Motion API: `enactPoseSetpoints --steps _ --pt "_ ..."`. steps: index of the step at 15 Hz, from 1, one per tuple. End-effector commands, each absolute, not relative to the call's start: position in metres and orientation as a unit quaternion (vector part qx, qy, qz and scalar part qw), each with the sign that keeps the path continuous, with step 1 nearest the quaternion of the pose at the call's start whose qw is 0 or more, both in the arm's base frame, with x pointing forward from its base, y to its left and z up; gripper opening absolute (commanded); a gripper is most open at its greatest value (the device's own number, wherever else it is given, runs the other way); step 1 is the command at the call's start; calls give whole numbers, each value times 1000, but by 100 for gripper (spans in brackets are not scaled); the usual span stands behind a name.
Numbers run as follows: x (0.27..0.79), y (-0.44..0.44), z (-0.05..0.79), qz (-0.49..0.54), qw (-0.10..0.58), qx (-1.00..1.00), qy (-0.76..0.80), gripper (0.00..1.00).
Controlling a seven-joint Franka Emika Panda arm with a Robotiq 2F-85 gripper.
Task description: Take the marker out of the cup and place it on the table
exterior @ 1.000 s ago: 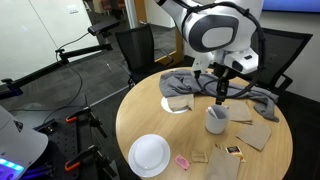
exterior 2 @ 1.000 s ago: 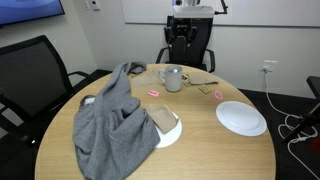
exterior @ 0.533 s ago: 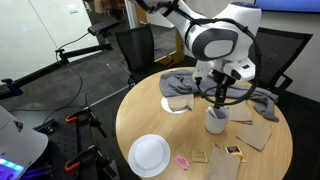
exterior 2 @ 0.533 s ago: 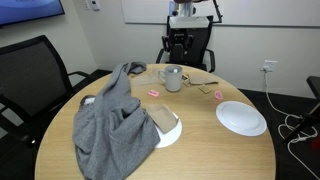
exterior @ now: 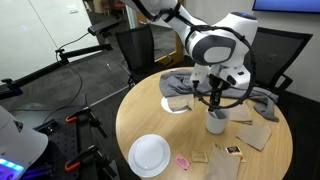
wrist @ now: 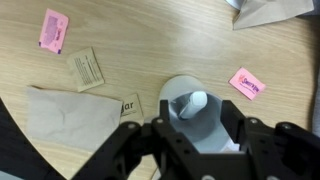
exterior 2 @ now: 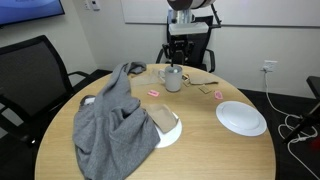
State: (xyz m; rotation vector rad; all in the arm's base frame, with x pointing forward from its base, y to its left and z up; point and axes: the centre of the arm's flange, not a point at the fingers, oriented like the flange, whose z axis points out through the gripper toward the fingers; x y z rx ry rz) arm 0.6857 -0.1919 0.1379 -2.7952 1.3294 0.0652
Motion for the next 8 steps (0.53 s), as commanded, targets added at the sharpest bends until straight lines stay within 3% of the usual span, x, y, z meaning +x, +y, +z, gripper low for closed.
enactPoseSetpoints --steps 1,8 --pt "694 -197 131 38 31 -901 430 56" --pt "694 -201 115 47 31 -900 432 43"
